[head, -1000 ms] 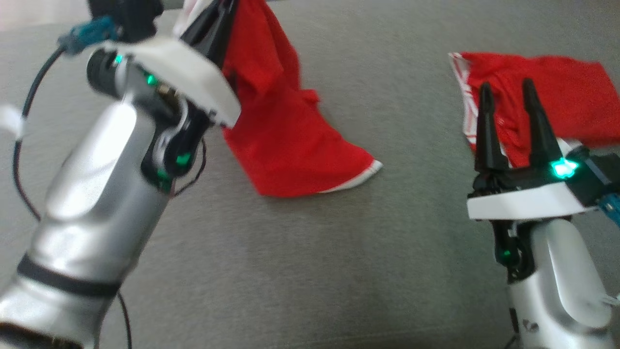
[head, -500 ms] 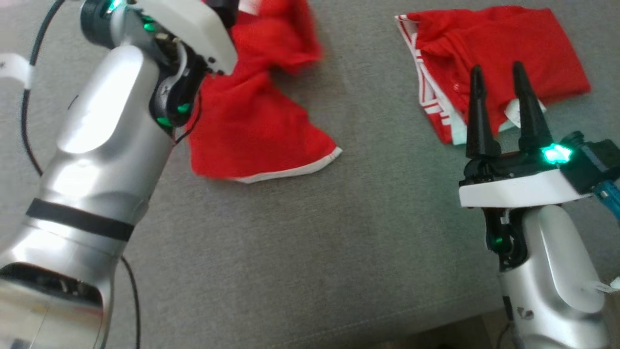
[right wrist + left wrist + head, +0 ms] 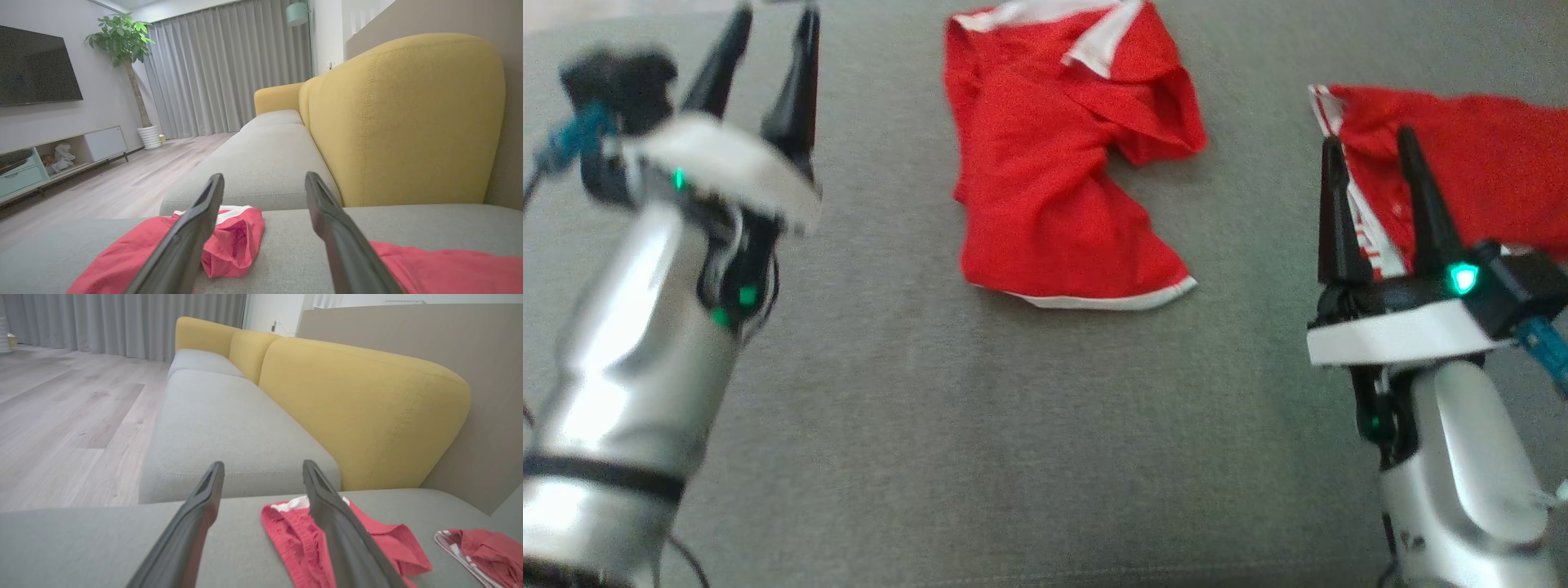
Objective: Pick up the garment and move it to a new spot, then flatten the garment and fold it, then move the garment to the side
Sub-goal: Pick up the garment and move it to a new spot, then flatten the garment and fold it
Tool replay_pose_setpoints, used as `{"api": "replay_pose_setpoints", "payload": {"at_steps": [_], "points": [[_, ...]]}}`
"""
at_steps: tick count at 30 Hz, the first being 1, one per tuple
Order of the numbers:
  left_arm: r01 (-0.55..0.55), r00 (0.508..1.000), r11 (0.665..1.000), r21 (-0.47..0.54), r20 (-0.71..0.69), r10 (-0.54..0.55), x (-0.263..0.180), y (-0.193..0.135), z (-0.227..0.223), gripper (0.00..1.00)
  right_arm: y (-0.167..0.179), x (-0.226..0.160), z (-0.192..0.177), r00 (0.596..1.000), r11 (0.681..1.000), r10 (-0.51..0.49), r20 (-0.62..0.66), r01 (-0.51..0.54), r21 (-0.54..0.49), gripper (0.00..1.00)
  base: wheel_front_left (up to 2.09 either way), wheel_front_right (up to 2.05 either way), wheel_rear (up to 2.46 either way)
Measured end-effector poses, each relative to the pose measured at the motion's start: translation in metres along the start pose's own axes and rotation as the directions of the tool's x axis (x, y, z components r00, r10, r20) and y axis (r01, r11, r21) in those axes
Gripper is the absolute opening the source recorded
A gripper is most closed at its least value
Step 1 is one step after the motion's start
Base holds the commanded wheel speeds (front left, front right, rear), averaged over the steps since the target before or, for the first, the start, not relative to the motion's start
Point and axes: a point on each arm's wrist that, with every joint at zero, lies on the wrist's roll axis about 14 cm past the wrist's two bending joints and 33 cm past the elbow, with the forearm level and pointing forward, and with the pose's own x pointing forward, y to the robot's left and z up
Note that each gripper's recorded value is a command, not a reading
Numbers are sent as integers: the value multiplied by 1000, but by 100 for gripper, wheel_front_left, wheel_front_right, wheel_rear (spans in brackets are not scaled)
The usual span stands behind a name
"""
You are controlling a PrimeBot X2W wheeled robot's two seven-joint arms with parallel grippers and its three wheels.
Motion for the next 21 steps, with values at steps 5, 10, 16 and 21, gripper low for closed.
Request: {"api": "replay_pose_setpoints", "payload": {"at_steps": [5,10,16,21], "points": [[-99,995,993,-71,9,100,-56,24,-5,100,12,-13,-8,999,1000,21,-39,-21,9,100,0,0,0],[-216,975,970,-109,37,221,-128,39,-11,100,26,-23,-11,997,999,49,-66,-48,15,100,0,0,0],[-301,948,936,-181,46,314,-179,38,-23,100,45,-26,-13,991,995,102,-90,-102,2,100,0,0,0],[-299,944,940,-167,91,316,-180,38,-12,100,58,-23,-15,985,990,141,-103,-142,-3,100,0,0,0]]}}
